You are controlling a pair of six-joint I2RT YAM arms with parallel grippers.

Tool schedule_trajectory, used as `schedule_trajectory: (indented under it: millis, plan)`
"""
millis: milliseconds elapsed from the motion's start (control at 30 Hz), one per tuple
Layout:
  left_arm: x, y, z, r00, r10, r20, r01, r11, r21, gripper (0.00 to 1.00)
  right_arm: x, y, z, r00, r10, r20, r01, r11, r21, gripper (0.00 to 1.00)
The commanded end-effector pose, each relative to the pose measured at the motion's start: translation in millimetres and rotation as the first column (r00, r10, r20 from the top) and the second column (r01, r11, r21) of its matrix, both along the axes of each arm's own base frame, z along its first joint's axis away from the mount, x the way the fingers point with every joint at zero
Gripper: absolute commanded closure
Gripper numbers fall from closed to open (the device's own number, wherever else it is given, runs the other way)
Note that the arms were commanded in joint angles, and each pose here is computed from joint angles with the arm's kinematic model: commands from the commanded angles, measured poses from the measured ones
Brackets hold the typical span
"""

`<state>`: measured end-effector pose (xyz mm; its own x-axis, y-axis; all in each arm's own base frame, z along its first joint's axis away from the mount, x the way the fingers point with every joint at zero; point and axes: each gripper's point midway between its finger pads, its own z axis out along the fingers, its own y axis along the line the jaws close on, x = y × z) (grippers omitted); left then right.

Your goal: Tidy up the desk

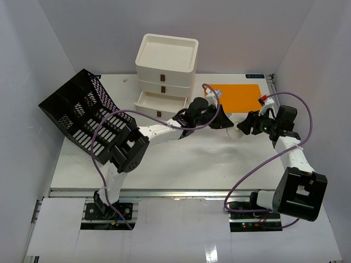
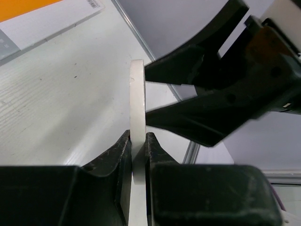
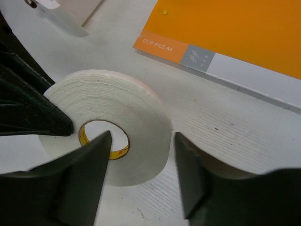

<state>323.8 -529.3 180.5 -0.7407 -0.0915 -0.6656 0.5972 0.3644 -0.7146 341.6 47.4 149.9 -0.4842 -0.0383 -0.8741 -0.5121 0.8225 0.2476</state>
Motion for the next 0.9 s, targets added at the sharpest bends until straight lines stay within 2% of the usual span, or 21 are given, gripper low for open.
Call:
schedule_trajectory:
  millis: [0, 67, 200, 400, 500, 633, 800, 867]
  plan:
    - [-0.4, 13.2, 11.6, 0.998, 0.013, 0.057, -0.014, 0.999, 0.03, 1.0, -5.0, 10.9, 14.6, 0.993, 0.09, 0.077, -0.09, 0.996, -0.011, 0.05]
    - [5.1, 31.0, 3.9, 0.998, 0.044, 0.055, -0.047, 0.997, 0.064, 1.0, -8.3, 12.6, 17.4, 0.989, 0.116, 0.092, -0.115, 0.993, -0.017, 0.1]
    - [24.7, 86.3, -12.4, 0.989, 0.135, 0.057, -0.141, 0.982, 0.125, 1.0, -16.9, 15.1, 26.5, 0.972, 0.183, 0.145, -0.181, 0.983, -0.029, 0.1]
    - [60.1, 186.6, 2.8, 0.942, 0.325, 0.082, -0.334, 0.932, 0.141, 1.0, -22.9, 11.3, 34.5, 0.962, 0.184, 0.201, -0.181, 0.983, -0.032, 0.1]
    - [79.4, 239.9, 23.7, 0.871, 0.489, 0.044, -0.491, 0.865, 0.104, 1.0, -21.0, 9.4, 33.0, 0.965, 0.175, 0.196, -0.172, 0.985, -0.035, 0.1]
    - [103.5, 291.6, 32.0, 0.732, 0.671, -0.119, -0.67, 0.74, 0.057, 1.0, -20.6, 8.3, 29.7, 0.968, 0.168, 0.188, -0.164, 0.986, -0.035, 0.1]
    - [127.9, 325.8, 28.5, 0.585, 0.748, -0.315, -0.774, 0.63, 0.058, 1.0, -19.4, 7.1, 29.1, 0.969, 0.159, 0.189, -0.155, 0.987, -0.037, 0.1]
    - [133.9, 334.4, 27.8, 0.549, 0.759, -0.349, -0.798, 0.601, 0.051, 1.0, -19.0, 6.7, 28.5, 0.97, 0.155, 0.188, -0.151, 0.988, -0.038, 0.1]
